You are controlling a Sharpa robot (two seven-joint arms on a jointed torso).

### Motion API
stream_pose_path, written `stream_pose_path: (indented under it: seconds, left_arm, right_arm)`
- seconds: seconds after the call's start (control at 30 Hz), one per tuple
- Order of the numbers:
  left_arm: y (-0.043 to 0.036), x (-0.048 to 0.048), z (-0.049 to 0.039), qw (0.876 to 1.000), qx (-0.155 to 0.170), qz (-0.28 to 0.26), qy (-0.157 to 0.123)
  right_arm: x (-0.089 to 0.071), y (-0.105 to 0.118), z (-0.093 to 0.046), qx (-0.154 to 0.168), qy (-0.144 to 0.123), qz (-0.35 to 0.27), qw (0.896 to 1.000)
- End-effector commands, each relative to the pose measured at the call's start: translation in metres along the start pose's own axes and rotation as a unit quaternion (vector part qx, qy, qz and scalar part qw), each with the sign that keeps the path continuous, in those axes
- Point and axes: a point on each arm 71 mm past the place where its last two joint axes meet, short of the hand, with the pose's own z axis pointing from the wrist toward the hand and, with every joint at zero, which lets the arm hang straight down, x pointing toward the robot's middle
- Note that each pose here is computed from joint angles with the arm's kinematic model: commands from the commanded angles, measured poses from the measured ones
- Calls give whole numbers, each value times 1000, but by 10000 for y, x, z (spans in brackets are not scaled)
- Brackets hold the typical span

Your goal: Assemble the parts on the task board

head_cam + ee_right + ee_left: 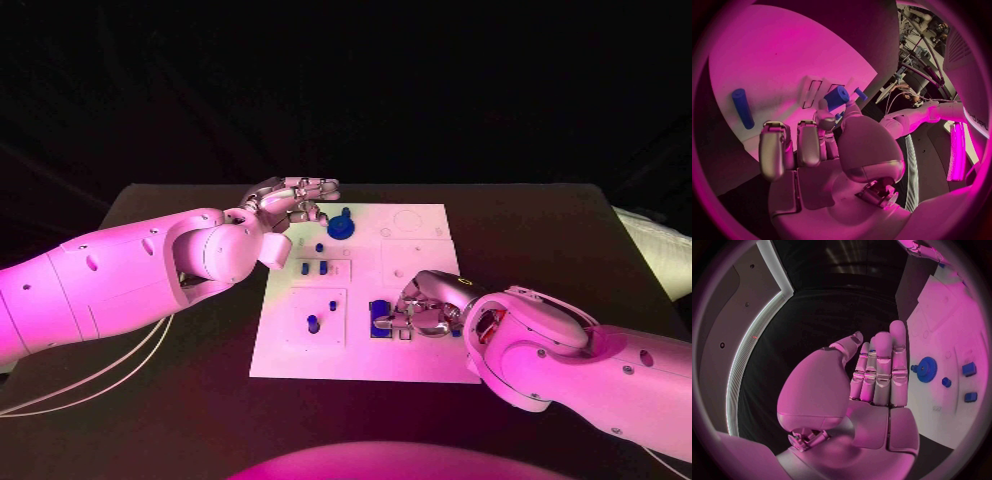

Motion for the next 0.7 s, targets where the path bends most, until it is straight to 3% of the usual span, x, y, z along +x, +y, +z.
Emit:
stream_pose_path:
  seconds: [0.03, 0.5, 0.7]
  left_arm:
    - [-3, 31, 3, 1000, 1, -1, 12]
    - [3, 35, 14, 1000, -1, -1, 14]
    - [3, 28, 12, 1000, -1, 0, 13]
  right_arm:
    - [18, 6, 9, -7, 8, -19, 1000]
    - [47, -33, 64, 17, 28, -29, 999]
    - [-1, -50, 39, 11, -1, -18, 1000]
